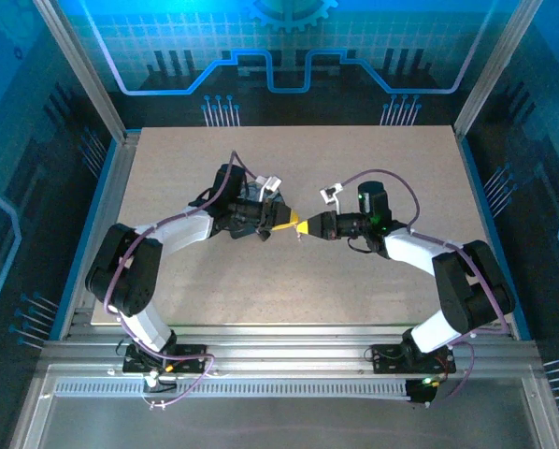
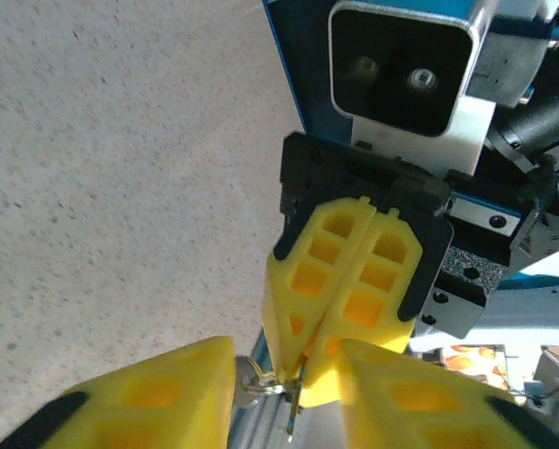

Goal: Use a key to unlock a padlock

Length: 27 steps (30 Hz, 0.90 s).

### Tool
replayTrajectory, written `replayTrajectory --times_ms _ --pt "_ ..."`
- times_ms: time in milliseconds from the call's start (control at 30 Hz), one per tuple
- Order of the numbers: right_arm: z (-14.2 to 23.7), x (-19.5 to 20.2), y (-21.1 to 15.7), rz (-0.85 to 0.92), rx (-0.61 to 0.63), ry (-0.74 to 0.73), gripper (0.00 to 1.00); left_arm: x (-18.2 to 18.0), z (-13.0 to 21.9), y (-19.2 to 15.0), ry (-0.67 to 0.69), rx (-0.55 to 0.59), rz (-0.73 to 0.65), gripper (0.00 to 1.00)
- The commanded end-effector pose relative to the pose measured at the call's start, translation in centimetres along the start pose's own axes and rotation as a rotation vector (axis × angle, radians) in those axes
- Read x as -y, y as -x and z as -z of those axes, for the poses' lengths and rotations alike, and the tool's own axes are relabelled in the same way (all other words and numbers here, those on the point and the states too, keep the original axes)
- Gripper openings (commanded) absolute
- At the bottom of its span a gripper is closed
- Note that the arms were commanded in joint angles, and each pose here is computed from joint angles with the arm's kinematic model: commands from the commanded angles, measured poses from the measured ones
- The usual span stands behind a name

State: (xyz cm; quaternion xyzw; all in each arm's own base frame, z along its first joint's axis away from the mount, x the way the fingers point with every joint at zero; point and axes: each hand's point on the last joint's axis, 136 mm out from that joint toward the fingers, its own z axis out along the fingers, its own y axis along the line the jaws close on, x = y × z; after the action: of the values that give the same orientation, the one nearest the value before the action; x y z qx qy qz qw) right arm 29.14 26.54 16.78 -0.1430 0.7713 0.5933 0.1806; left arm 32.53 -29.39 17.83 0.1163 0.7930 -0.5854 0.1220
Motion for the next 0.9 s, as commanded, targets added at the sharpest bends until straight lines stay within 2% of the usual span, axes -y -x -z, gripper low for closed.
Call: replayTrajectory --times_ms 0,133,267,433,500,567,667,767,867 --pt "-0.1 -0.5 -0.5 0.037 -0.027 -0.003 0.0 0.7 1.6 1.1 0.046 0.058 -0.024 0.45" --pt "0.0 0.4 -0.6 0.025 -0.038 -0.026 0.0 -0.9 2.9 1.7 0.198 0.107 -0.005 0.51" --pt "0.0 0.8 -0.9 0.014 -0.055 -0.041 0.0 -3.4 4.4 1.4 0.376 0.159 0.043 0.52" --pt "0.1 1.4 -1.0 0.007 -0.077 -0.072 0.0 -7.6 6.3 -0.5 0.643 0.23 0.147 0.55" --pt "0.3 1.5 -0.8 0.004 -0.074 -0.07 0.0 -9.0 6.2 -1.6 0.703 0.254 0.185 0.56" --pt "0.3 1.4 -0.8 0.006 -0.076 -0.063 0.0 -9.3 5.7 -2.0 0.677 0.272 0.231 0.56" --pt "0.1 1.0 -1.1 0.006 -0.09 -0.045 0.0 -6.8 4.4 -1.3 0.56 0.282 0.206 0.56" --pt "0.1 0.9 -1.4 0.002 -0.107 -0.042 0.0 -2.9 3.5 -0.1 0.419 0.239 0.056 0.55" --pt "0.3 0.8 -1.6 0.002 -0.118 -0.03 0.0 0.2 2.7 -0.4 0.288 0.127 -0.08 0.57"
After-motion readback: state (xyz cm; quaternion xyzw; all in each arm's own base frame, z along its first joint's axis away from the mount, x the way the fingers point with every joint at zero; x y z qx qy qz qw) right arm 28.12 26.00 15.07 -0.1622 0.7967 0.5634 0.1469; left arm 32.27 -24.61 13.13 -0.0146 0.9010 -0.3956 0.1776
